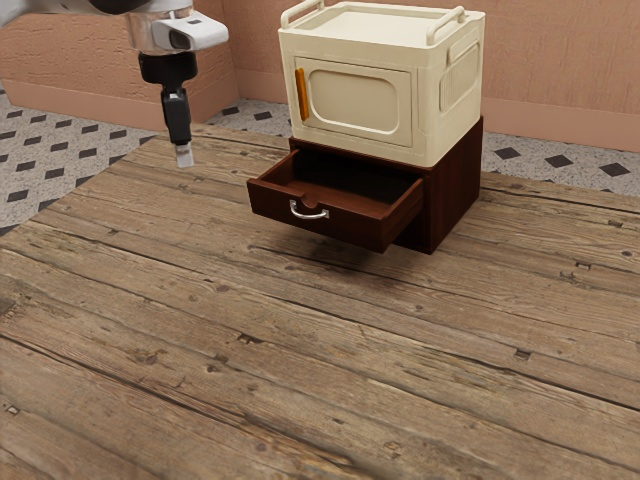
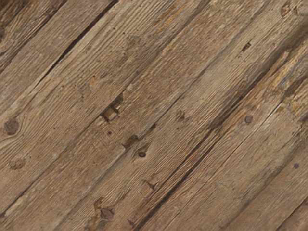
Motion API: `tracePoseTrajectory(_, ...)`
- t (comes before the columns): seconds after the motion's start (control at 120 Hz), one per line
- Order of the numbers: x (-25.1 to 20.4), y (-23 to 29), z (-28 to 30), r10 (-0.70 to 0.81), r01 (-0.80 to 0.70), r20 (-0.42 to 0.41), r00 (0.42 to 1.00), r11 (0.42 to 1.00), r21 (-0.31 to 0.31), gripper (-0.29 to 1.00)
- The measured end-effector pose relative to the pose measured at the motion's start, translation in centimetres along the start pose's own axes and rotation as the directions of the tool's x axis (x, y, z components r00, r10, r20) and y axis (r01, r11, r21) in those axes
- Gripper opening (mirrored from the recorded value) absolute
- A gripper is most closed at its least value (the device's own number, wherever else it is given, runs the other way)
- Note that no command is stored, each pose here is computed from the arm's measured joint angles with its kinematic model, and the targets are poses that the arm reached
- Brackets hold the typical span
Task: Push the drawer handle with one arm to close the drawer
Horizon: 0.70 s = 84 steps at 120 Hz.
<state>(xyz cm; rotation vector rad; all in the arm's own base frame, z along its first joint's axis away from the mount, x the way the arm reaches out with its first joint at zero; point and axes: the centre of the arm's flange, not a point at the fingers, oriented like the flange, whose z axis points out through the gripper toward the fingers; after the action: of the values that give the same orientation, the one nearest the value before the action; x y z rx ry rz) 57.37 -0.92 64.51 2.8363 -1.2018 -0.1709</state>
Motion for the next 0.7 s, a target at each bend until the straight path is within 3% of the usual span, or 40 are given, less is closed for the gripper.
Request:
tracePoseTrajectory(0.233, -0.1, 0.0, -0.2, 0.007, -0.007, -0.006, 1.0, 1.0, 0.002, 0.7)
tracePoseTrajectory(0.35, -3.4, 6.1, -9.3, -0.008, 0.026, -0.119, 0.993, 0.988, 0.151, 0.7)
tracePoseTrajectory(0.4, -3.9, 8.5, -11.2, -0.024, 0.051, -0.147, 0.989, 0.982, 0.18, 0.7)
tracePoseTrajectory(0.542, 1.0, 12.5, -7.3, -0.042, 0.053, -0.082, 0.996, 0.99, 0.13, 0.69)
tracePoseTrajectory(0.7, 7.7, 14.7, 1.1, -0.104, 0.103, 0.055, 0.993, 0.994, 0.033, 0.32)
